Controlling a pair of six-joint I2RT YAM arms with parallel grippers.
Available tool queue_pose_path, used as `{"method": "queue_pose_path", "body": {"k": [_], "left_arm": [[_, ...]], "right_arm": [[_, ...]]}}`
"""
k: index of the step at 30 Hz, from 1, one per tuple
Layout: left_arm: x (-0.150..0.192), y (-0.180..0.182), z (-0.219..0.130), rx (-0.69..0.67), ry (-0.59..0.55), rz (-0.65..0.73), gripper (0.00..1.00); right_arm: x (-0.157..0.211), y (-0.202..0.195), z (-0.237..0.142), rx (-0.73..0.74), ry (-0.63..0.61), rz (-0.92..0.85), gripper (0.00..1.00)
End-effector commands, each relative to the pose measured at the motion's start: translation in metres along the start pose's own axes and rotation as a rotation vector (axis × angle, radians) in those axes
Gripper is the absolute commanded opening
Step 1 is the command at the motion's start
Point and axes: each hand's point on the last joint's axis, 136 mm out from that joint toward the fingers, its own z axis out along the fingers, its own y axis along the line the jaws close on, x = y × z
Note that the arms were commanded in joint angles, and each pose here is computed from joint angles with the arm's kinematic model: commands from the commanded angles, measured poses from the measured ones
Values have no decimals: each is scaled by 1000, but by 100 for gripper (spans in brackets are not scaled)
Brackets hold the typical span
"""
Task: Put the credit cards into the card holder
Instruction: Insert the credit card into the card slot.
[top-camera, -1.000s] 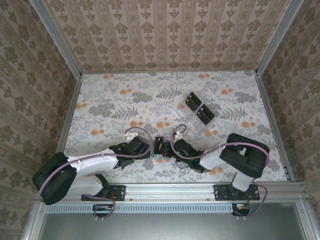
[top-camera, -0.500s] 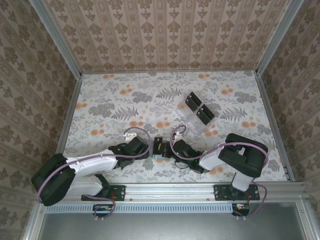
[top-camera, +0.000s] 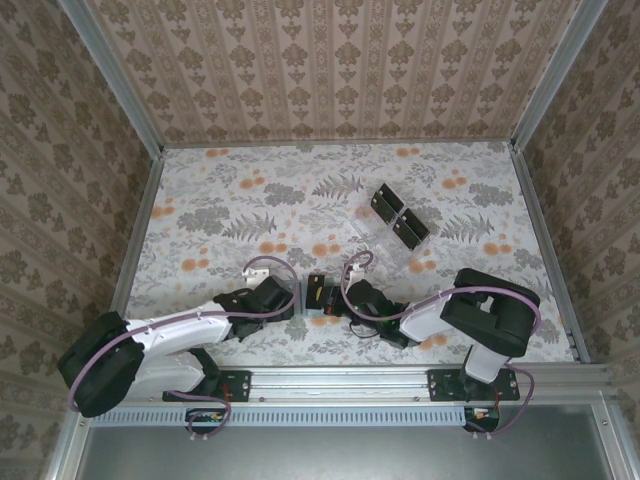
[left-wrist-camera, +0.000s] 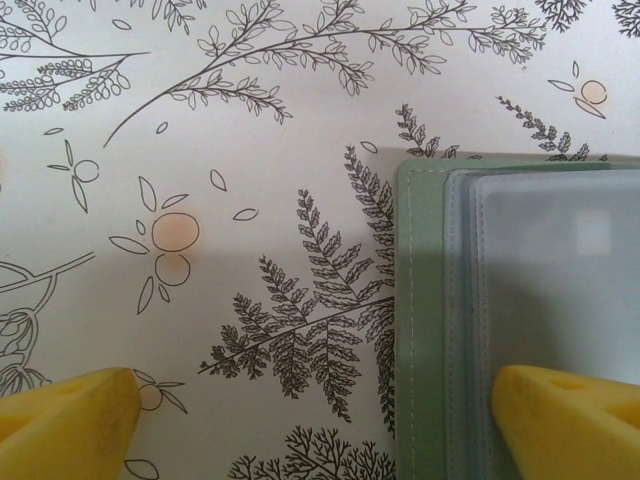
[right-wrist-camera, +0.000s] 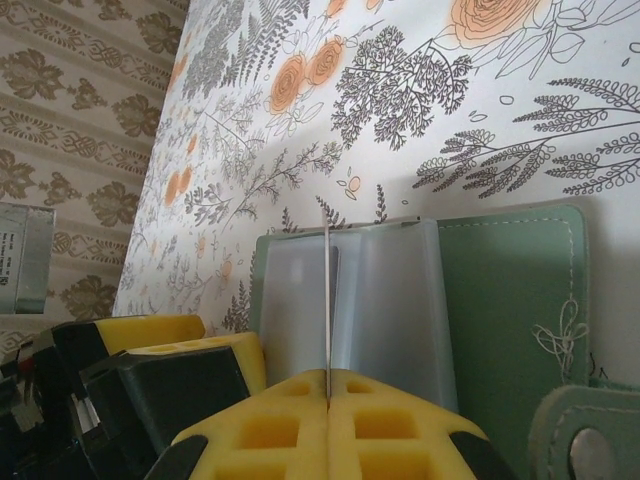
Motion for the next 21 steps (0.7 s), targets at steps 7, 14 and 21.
{"method": "queue_pose_path", "body": {"k": [7,14,21], "left_arm": [[27,26,6,-92,78,45,100],[28,26,6,-92,78,46,100],[28,26,6,-90,79,46,100]], "right_arm": [[-2,13,9,-44,-19,12,0],[-1,16,10,-58,-17,15,0],[-3,18,9,-59,-20,11,0]]}}
